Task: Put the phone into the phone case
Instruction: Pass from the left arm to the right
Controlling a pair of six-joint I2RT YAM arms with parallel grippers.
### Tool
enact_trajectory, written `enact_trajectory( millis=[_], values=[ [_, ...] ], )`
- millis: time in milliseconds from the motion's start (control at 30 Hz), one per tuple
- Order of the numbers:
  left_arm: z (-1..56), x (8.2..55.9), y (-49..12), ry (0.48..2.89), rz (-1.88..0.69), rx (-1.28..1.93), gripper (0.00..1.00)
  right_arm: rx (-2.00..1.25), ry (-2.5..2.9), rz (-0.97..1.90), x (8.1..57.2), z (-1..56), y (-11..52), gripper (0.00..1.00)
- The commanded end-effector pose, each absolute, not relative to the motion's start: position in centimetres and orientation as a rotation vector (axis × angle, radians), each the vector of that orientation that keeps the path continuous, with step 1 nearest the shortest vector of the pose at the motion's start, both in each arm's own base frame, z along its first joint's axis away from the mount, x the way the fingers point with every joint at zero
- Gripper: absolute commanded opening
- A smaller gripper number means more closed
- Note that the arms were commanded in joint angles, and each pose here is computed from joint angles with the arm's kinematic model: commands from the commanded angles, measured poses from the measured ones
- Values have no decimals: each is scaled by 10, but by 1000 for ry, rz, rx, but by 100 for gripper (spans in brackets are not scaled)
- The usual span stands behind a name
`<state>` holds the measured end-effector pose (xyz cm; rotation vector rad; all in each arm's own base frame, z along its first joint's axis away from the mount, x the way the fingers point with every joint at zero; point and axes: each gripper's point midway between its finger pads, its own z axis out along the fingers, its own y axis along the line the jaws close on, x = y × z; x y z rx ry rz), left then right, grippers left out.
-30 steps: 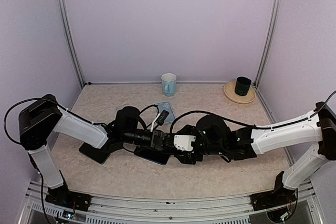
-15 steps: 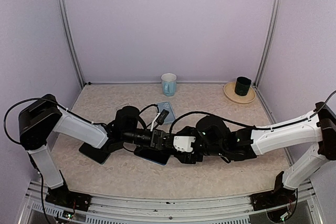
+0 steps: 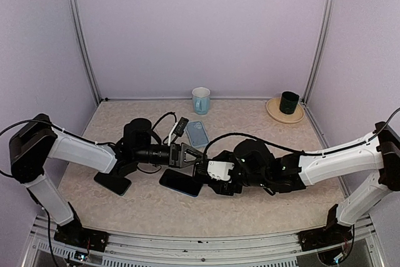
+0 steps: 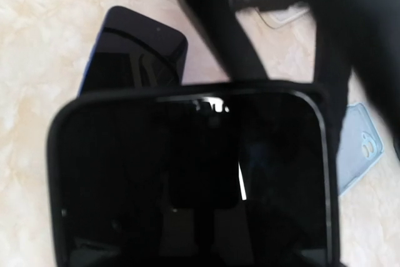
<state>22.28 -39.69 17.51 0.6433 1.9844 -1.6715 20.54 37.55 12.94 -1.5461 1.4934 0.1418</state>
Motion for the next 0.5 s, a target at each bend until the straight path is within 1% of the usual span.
enact_trajectory(
  millis=[0, 133, 200, 233, 467],
  values=[
    [179, 232, -382, 1963, -1606, 604, 77, -1443, 1493, 160, 214, 149, 377, 67],
    [180, 242, -369, 1959, -1568, 552, 89, -1378, 1545, 153, 226, 152, 371, 67],
    [183, 247, -363, 1956, -1553, 528, 97, -1329, 1578, 158, 233, 154, 367, 67],
    [183, 250, -361, 1958, -1543, 513, 99, -1302, 1594, 156, 238, 156, 364, 67],
    [182, 268, -342, 1956, -1445, 396, 99, -1082, 1724, 144, 275, 168, 340, 68]
  ],
)
